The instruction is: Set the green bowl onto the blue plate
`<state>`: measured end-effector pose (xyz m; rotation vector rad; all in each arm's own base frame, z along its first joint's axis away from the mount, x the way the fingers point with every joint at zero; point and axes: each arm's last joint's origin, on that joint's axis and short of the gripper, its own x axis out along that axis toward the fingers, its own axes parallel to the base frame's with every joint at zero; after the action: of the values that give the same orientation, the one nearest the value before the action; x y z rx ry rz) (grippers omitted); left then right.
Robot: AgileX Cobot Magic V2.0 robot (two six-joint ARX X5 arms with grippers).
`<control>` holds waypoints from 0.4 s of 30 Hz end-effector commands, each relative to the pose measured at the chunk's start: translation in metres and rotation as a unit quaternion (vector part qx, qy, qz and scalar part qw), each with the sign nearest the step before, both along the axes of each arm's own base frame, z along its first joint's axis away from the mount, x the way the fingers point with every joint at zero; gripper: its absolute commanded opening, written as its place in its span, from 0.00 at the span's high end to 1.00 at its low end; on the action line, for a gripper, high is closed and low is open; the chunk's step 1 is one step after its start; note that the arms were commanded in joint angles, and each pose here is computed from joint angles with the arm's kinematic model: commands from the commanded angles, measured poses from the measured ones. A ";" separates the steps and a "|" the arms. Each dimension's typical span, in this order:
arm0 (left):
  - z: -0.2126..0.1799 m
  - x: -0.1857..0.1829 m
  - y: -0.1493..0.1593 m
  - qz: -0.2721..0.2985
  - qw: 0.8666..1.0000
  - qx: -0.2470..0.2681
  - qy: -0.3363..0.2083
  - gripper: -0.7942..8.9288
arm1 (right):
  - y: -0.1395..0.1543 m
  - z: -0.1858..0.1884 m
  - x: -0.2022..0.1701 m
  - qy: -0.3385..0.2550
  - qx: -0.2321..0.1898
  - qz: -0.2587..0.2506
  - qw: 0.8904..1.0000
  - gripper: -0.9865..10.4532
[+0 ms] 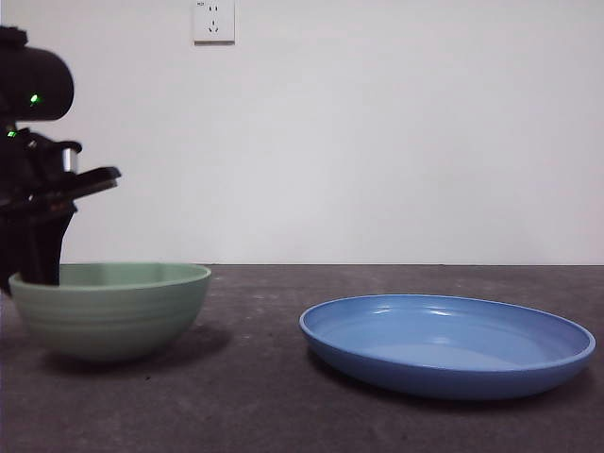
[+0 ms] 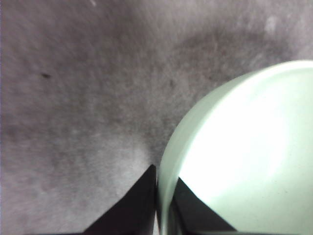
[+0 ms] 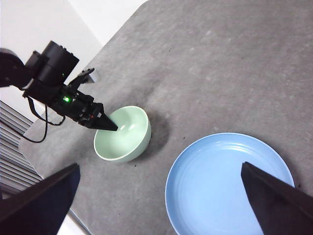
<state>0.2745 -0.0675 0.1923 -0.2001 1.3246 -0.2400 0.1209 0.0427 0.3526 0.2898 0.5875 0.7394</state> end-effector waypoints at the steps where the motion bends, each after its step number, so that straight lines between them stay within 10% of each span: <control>1: 0.017 0.010 -0.010 -0.016 1.000 0.005 -0.020 0.90 | -0.001 0.005 -0.003 -0.016 -0.004 -0.002 1.000 0.43; 12: 0.077 0.026 -0.088 -0.116 0.992 0.009 -0.049 0.90 | -0.008 0.005 -0.024 -0.019 -0.027 -0.044 0.998 0.43</control>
<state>0.2948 -0.1445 0.2692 -0.0361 1.2558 -0.4055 0.0986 0.0350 0.3533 0.2656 0.5752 0.6364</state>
